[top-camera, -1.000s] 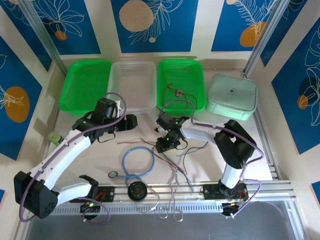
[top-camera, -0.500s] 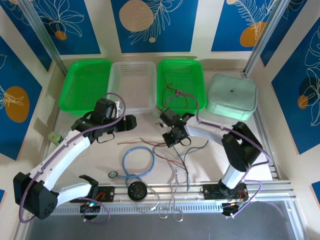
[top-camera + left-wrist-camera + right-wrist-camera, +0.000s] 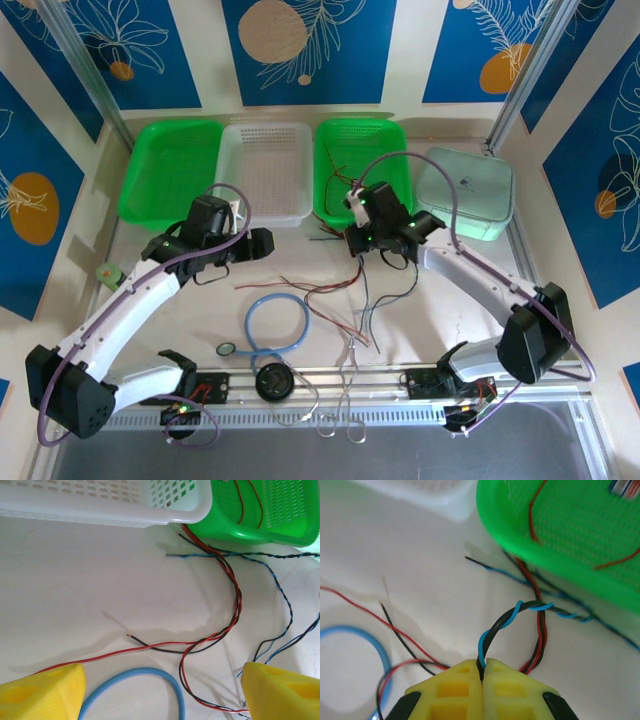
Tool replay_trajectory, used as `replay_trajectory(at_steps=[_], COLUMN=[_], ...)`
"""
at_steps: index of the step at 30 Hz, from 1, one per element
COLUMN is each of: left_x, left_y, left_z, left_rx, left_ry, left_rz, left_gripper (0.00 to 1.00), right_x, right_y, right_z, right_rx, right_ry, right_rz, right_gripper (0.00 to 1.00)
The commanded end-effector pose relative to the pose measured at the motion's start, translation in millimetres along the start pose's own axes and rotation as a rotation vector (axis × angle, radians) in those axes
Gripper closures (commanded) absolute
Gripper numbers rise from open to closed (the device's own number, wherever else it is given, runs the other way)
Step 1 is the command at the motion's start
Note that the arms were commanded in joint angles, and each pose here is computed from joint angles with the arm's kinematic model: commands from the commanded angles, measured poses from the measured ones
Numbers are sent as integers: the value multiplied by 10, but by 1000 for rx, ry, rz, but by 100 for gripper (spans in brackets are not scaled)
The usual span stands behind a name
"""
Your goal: Untangle the cables
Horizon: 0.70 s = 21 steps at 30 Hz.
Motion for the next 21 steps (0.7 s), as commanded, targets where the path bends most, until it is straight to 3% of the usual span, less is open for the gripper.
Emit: replay_trajectory(at_steps=[1, 11, 21], left_x=[-119, -208, -85], left_y=[-130, -698, -1209], left_z=[-99, 183, 404], left_rx=[70, 326, 578], left_ry=[-67, -121, -95], left_rz=[32, 202, 381], left_gripper=[21, 34, 40], right_x=[-284, -551, -638], right_y=[76, 97, 105], right_z=[-314, -858, -1072], right_rx=[-126, -201, -245], right_ry=[-139, -304, -321], right_rz=[79, 183, 294], right_gripper=[100, 100, 100])
Point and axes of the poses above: each hand's point on the last joint's axis, 136 mm out from that joint toward the fingers, its own z axis out along the fingers, its own y axis along the line the jaws close on, x = y × z, the point moved 9 cm from there along -z, back along the fingers, and after that the axes turned 4 degrees about z, right-handed, at the moved point
